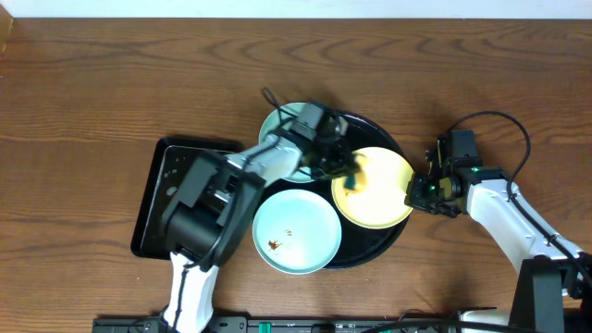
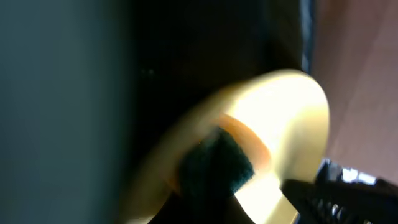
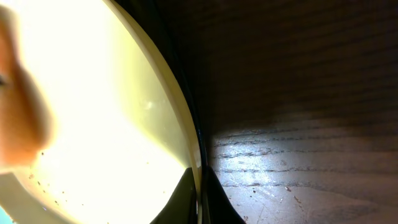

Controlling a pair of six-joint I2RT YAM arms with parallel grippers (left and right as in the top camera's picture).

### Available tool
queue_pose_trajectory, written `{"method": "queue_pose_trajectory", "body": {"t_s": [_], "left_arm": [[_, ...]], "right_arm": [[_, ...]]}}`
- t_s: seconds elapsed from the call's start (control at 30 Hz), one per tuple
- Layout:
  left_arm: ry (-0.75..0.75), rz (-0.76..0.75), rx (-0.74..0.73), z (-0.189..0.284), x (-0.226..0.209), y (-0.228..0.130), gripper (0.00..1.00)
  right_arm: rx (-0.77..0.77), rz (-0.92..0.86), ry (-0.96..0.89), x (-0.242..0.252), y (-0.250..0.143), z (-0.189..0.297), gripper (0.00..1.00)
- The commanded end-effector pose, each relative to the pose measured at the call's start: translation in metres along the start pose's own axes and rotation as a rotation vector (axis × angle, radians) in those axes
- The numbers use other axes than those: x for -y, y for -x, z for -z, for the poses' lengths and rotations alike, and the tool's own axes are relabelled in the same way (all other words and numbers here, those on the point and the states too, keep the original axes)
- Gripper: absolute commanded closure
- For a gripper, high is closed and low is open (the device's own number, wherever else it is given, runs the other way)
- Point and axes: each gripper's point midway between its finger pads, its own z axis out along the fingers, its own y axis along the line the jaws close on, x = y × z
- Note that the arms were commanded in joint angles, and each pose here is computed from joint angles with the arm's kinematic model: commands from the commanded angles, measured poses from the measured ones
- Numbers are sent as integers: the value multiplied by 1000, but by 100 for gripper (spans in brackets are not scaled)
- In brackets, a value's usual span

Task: Clean dirty plates on tray and stack at the side
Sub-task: 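Scrub the yellow plate surface with the sponge in the left gripper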

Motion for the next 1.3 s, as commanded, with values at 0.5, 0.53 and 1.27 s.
{"method": "queue_pose_trajectory", "body": {"t_s": [0.5,0.53,1.27], "left_arm": [[165,-203,51,11,-1,-10,92],[146,-221,62,15,10,-9,92],[-203,-237,-61,22,112,-52,93]], "right_arm": [[-99,1,-80,19,-30,-16,99],[-99,1,-80,19,-30,-16,99],[-97,-2,-79,18,-29,-17,99]]}}
